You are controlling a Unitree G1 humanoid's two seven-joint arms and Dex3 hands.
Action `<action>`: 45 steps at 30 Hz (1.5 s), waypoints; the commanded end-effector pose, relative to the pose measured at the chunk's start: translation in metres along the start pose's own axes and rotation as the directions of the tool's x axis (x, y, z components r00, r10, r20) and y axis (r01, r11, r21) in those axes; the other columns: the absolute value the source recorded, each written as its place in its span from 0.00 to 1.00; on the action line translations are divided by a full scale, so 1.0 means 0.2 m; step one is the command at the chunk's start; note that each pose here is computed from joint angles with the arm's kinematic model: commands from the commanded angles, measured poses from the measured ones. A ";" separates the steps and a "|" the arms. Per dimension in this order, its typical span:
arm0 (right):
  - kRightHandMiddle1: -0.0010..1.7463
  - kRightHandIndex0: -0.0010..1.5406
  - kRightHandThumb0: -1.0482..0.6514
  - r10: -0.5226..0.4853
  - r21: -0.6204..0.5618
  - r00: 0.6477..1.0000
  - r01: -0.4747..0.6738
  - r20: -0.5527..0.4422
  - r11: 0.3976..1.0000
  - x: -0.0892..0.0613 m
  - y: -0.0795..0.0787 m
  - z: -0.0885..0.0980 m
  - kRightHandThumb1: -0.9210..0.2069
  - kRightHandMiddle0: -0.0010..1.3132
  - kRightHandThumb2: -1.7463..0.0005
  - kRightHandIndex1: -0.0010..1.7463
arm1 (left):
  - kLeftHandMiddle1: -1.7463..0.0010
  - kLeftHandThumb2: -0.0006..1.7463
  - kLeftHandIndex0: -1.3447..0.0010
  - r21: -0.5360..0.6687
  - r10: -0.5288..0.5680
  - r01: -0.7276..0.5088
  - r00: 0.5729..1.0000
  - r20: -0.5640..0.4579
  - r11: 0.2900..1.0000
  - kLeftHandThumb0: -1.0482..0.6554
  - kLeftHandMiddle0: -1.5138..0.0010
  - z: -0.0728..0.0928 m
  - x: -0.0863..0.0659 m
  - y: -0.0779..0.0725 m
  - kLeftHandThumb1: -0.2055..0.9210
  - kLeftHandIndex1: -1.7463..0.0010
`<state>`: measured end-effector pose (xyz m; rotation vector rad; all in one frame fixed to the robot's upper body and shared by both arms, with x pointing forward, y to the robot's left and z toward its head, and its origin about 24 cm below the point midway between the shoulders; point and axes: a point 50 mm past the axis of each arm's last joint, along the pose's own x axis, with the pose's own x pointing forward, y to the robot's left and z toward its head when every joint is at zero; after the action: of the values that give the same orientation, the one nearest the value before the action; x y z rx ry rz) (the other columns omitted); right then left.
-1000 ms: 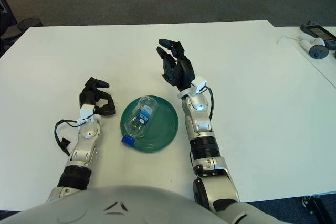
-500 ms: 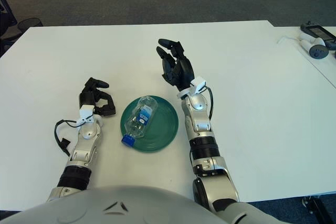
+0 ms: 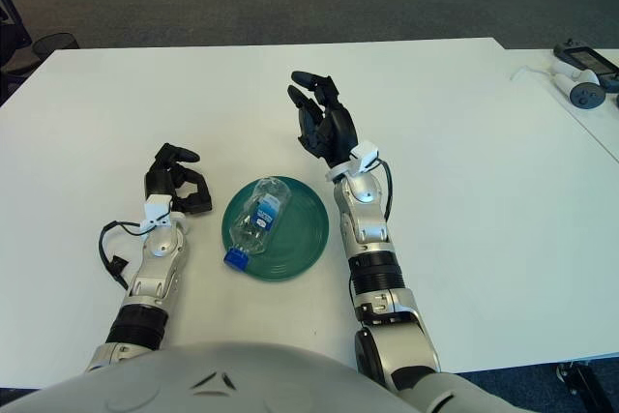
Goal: Put the bottle into the plate.
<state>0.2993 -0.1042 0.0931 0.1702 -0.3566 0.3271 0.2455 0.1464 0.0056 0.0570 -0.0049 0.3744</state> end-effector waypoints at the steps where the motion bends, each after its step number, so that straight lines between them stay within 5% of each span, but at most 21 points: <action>1: 0.53 0.23 0.30 0.004 -0.003 1.000 -0.004 0.009 1.000 0.02 0.01 0.01 0.00 0.00 0.63 0.01 | 0.00 1.00 0.49 0.034 0.027 -0.024 0.995 -0.092 0.999 0.61 0.42 -0.08 -0.03 0.05 0.13 0.00; 45: 0.53 0.23 0.30 0.003 -0.005 1.000 -0.003 0.012 1.000 0.01 0.00 0.02 0.00 0.00 0.63 0.01 | 0.01 0.97 0.52 0.012 0.013 -0.012 0.997 -0.072 1.000 0.61 0.43 -0.04 -0.02 0.03 0.16 0.00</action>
<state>0.2993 -0.1036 0.0931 0.1704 -0.3566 0.3278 0.2467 0.1460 0.0091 0.0557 0.0029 0.3692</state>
